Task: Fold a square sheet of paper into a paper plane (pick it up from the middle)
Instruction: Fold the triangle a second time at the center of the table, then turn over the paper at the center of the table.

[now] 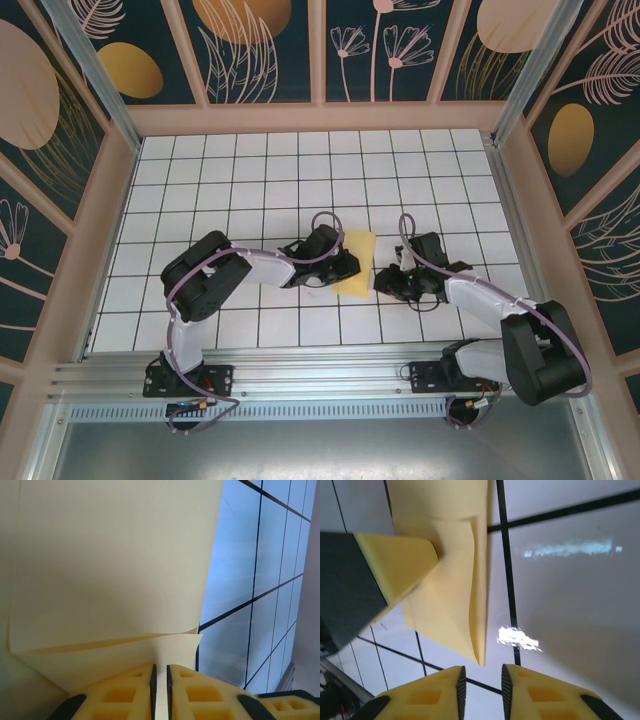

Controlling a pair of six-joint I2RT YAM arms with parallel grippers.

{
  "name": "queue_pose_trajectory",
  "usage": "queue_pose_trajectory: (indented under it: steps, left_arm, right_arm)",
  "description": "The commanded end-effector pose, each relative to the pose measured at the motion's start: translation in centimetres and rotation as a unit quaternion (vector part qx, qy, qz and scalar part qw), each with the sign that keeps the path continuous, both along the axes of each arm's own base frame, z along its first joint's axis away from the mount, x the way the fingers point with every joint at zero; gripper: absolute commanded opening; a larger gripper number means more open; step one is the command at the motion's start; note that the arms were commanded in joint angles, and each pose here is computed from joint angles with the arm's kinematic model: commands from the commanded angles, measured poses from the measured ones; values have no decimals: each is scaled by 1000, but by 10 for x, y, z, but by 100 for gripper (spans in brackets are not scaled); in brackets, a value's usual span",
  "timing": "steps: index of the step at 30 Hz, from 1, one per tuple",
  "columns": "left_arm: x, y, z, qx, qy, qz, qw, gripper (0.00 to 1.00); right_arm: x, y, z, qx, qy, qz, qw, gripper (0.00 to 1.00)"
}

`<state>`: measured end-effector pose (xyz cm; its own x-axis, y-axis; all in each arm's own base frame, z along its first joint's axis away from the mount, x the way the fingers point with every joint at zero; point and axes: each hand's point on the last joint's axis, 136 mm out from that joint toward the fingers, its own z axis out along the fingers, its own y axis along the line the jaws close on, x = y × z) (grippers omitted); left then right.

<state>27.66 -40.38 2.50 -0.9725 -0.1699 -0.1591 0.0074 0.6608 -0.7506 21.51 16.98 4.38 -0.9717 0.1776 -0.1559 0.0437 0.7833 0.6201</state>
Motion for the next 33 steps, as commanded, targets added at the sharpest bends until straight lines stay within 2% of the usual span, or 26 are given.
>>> queue_pose_trajectory:
  steps: [1,4,8,18,25,33]
  left_arm:
    - [12,-3,39,-9,-41,2,999,20]
    - [16,-1,54,-8,-55,8,998,22]
    - [14,8,51,7,-57,16,998,20]
    - [11,17,46,10,-55,30,998,10]
    - [1,21,36,3,-42,21,999,0]
    - [-1,15,22,3,-25,14,1000,0]
  right_arm:
    - [21,-2,12,-6,-32,-22,999,37]
    - [28,6,13,8,-35,-16,999,41]
    - [35,11,11,14,-33,-12,999,45]
    - [39,13,11,14,-39,-4,999,50]
    - [42,4,24,6,-73,-33,997,56]
    - [34,14,27,42,-70,-13,997,60]
